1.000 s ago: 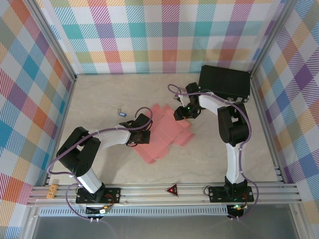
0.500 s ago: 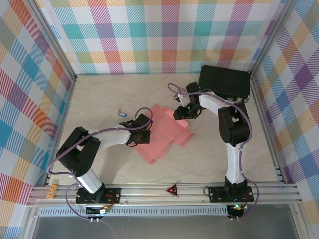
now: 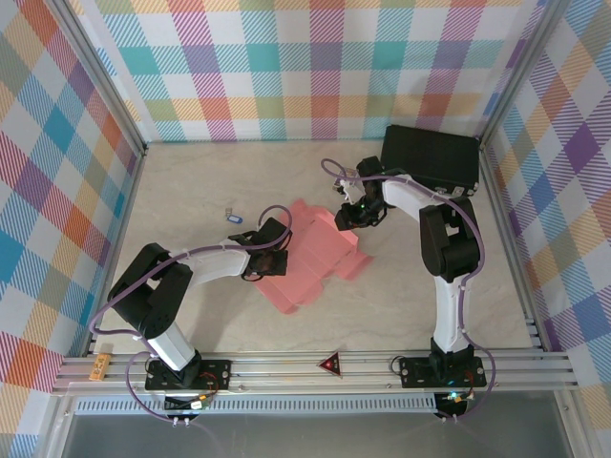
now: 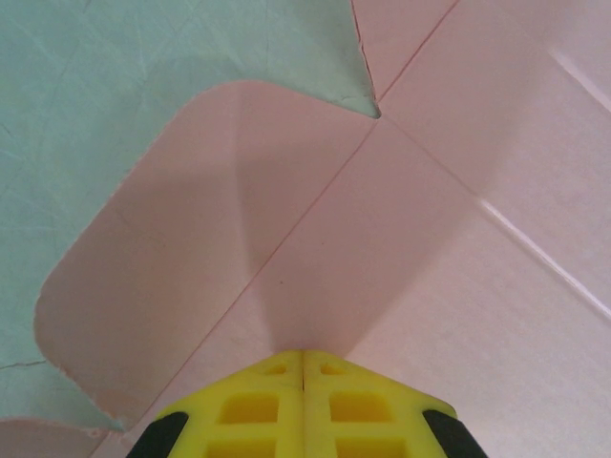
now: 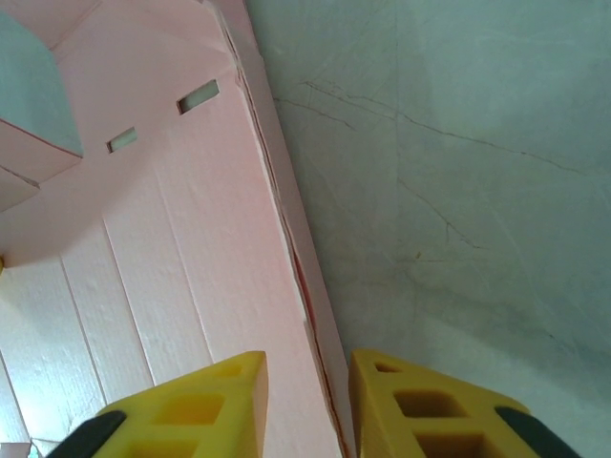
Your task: Fold the paper box
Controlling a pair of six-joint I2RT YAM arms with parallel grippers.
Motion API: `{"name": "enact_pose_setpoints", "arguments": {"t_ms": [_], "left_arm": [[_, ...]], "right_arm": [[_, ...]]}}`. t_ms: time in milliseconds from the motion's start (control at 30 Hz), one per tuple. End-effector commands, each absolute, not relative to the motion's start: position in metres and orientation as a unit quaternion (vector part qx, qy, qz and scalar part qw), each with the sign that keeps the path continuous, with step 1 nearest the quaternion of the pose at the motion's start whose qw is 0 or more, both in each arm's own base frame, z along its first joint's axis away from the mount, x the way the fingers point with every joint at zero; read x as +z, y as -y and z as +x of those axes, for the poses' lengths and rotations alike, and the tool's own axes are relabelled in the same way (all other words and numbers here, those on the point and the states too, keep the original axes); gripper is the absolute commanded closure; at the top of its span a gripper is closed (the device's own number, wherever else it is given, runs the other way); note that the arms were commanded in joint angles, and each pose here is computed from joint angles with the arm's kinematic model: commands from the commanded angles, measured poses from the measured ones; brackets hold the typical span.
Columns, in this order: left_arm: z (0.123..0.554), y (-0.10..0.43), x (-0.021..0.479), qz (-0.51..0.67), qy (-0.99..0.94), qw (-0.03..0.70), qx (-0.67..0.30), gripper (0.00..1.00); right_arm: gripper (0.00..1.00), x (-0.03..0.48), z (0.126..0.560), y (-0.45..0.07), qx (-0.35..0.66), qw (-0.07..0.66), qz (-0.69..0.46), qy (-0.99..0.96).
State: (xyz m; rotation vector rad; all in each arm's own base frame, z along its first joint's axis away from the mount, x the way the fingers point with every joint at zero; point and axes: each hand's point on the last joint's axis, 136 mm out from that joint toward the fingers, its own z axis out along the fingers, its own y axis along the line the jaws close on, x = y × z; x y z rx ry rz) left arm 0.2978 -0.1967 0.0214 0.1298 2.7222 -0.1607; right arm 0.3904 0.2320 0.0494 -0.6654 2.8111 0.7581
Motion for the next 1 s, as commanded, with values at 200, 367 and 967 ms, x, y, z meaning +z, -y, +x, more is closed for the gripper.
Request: {"name": "enact_pose_setpoints", "arguments": {"t_ms": [200, 367, 967], "left_arm": [[0.273, 0.187, 0.001, 0.048, -0.987, 0.151, -0.040, 0.99], [0.273, 0.193, 0.003, 0.040, -0.986, 0.152, -0.061, 0.99], [0.320, 0.261, 0.020, -0.077, -0.945, 0.209, -0.240, 1.00]], "right_arm": [[0.85, 0.067, 0.394, -0.232, 0.236, 0.096, -0.255, -0.933], [0.92, 0.074, 0.396, -0.234, 0.213, 0.114, -0.274, -0.931], [0.97, 0.134, 0.409, -0.258, 0.069, 0.342, -0.445, -0.825]]}}
